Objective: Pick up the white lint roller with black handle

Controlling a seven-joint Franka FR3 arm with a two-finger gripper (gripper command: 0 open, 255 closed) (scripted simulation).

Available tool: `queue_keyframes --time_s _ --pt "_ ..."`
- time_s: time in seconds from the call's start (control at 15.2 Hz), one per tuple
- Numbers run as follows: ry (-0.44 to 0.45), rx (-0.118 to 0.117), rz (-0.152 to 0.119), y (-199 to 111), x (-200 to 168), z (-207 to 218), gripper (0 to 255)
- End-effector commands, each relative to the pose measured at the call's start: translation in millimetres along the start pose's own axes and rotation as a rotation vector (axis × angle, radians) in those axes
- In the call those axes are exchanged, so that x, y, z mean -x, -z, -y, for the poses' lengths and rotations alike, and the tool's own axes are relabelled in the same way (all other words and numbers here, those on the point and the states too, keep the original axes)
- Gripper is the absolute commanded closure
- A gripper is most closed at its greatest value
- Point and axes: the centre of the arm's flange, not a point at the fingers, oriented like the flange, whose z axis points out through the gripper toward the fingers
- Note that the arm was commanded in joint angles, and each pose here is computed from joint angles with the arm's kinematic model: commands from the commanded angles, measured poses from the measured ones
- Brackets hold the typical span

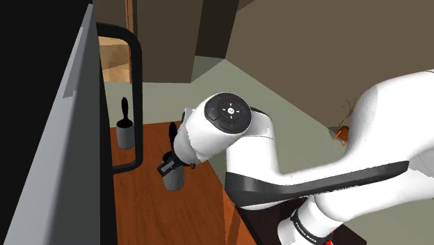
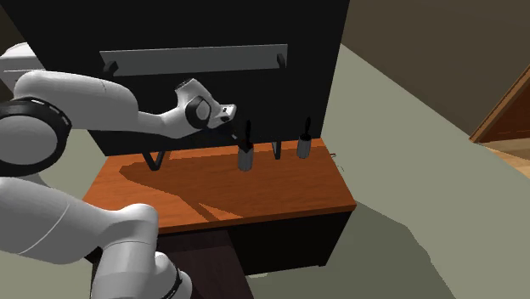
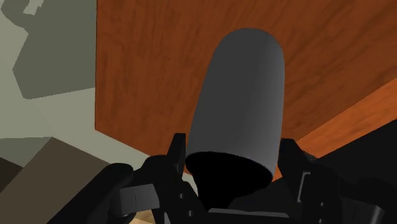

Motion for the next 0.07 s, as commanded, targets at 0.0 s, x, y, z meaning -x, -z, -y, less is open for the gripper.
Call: queue_keyframes --time_s 0.0 --pt "0.0 0.0 0.0 2.7 -1.9 -0.9 255"
